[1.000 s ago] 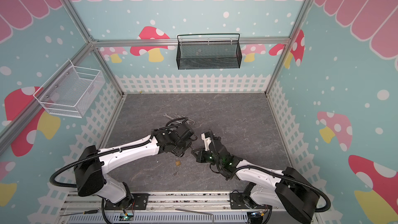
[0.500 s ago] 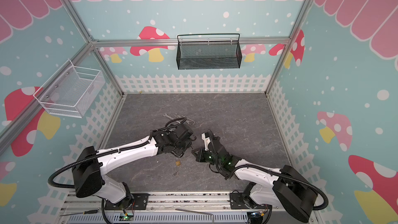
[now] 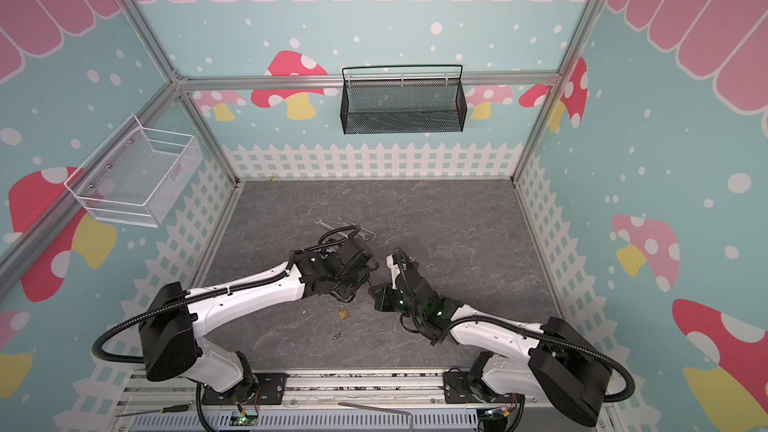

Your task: Unlock with the key

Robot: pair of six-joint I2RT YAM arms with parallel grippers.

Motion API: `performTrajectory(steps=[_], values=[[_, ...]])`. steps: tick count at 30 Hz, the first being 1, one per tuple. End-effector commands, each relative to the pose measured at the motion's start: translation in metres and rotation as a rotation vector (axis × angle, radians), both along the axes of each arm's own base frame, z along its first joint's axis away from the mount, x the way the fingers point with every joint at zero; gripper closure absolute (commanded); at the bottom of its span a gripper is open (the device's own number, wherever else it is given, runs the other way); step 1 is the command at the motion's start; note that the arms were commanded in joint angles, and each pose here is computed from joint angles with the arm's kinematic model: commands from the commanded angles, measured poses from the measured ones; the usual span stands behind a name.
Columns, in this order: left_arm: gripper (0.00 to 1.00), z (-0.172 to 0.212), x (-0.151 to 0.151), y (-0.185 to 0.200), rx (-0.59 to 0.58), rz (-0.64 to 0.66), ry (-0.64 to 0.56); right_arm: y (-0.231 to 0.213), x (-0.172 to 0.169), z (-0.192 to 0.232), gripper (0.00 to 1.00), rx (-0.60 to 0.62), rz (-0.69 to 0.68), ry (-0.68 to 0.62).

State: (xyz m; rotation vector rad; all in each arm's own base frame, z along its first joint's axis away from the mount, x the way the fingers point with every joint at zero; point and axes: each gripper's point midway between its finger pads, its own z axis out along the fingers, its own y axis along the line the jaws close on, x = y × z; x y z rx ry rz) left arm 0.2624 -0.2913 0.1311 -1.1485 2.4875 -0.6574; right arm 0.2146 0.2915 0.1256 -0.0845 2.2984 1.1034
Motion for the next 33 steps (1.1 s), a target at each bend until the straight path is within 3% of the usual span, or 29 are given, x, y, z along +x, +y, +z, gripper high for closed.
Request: performTrajectory(steps=[1,6,11,16,19,23,27,33], values=[[1.00,0.021,-0.010,-0.035,-0.131,-0.069,0.012,0.011,0.013,0.028,1.00,0.007,-0.014,-0.108],[1.00,0.027,-0.017,-0.040,-0.129,-0.121,-0.003,0.022,0.006,0.048,1.00,0.095,0.047,-0.130],[1.00,0.015,-0.028,-0.017,-0.006,-0.152,0.019,0.021,0.001,0.069,1.00,0.156,0.069,-0.126],[1.00,0.005,-0.033,-0.011,0.023,-0.156,0.036,0.021,-0.002,0.077,1.00,0.199,0.069,-0.069],[1.00,0.006,-0.032,-0.009,0.029,-0.151,0.026,0.018,-0.003,0.084,1.00,0.220,0.056,-0.068],[1.00,0.011,-0.030,-0.007,0.031,-0.148,0.007,0.007,0.004,0.077,1.00,0.133,-0.005,-0.066],[1.00,0.012,-0.031,-0.011,0.025,-0.160,0.011,0.008,0.009,0.080,1.00,0.121,-0.006,-0.106],[1.00,0.024,-0.038,-0.028,-0.038,-0.200,0.016,0.025,0.006,0.097,1.00,0.206,0.069,-0.155]])
